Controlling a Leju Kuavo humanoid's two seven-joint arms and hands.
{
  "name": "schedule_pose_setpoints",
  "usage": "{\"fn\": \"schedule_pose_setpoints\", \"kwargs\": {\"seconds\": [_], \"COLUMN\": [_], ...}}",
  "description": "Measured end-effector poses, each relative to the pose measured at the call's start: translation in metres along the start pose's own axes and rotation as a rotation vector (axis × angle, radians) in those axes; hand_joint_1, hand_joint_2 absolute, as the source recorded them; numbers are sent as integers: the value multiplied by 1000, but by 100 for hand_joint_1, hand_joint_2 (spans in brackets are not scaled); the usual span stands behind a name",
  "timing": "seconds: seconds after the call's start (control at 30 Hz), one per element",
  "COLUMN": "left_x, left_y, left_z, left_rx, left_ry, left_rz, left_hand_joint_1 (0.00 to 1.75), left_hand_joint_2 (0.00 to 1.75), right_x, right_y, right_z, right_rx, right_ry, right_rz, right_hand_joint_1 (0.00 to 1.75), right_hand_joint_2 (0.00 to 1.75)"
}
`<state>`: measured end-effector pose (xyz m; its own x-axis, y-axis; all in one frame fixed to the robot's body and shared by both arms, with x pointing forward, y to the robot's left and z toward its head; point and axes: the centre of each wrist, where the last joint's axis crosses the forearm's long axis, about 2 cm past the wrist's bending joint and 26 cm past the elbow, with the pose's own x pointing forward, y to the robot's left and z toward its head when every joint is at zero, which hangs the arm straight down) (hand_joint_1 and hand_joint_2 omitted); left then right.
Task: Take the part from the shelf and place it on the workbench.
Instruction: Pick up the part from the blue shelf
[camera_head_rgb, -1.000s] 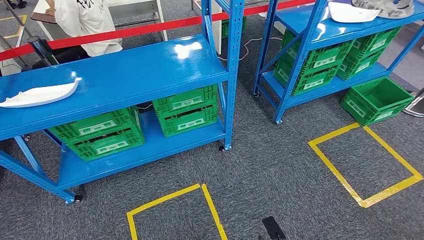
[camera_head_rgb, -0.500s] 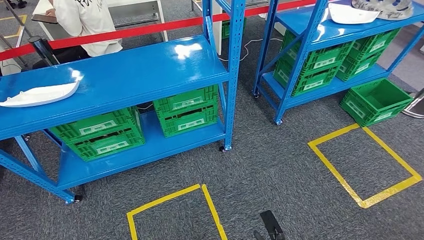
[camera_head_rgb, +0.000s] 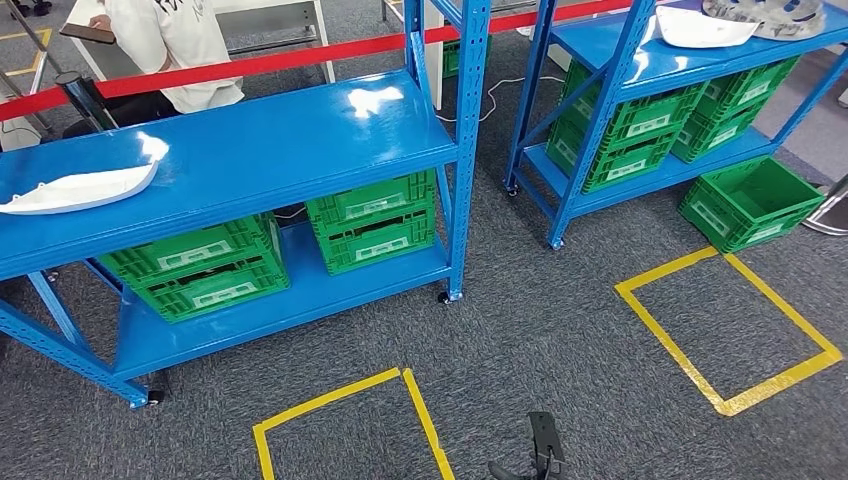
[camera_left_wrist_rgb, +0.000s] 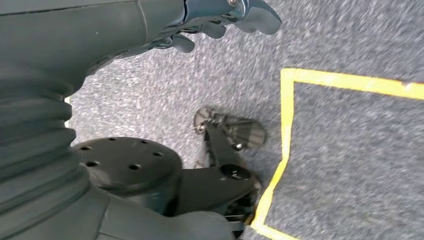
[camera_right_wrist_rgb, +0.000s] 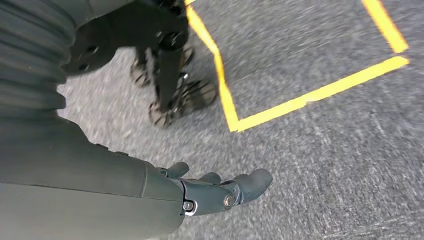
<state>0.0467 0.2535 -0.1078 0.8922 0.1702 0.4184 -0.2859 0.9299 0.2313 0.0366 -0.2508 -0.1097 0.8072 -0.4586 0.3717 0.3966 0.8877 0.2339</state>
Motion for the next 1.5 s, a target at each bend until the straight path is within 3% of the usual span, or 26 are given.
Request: {"fn": "schedule_pose_setpoints", "kwargs": {"seconds": [0.03, 0.07, 0.1, 0.17, 0.23, 0.7, 0.93, 1.33, 1.5], "left_x": [2, 5, 7, 11, 15, 16, 20, 84, 124], "left_y": [-3, -6, -8, -12, -14, -13, -7, -9, -14], "left_z": [0, 1, 1, 1, 1, 1, -2, -16, -20], "left_rx": [15, 31, 49, 86, 119, 174, 215, 216, 171], "left_ry": [-11, -23, -35, -58, -79, -89, -160, -521, -704], "left_rz": [-1, -3, -5, -14, -24, -23, -38, -202, -285], "left_hand_joint_1": [0, 0, 0, 0, 0, 0, 0, 0, 0], "left_hand_joint_2": [0, 0, 0, 87, 175, 175, 175, 175, 175], "right_x": [0, 0, 0, 0, 0, -2, -1, 0, 0], "right_y": [2, 4, 6, 8, 11, 18, 21, 22, 22], "right_z": [0, -1, -1, -1, -2, -2, -3, -3, -3], "right_rx": [-1, -3, -5, -9, -13, 4, 27, 40, 42], "right_ry": [-11, -21, -30, -41, -47, -15, -9, 18, 27], "right_rz": [-30, -61, -90, -142, -180, -211, -206, -181, -172], "right_hand_joint_1": [0, 0, 0, 0, 0, 0, 0, 0, 0], "right_hand_joint_2": [44, 44, 87, 175, 175, 175, 175, 175, 175]}}
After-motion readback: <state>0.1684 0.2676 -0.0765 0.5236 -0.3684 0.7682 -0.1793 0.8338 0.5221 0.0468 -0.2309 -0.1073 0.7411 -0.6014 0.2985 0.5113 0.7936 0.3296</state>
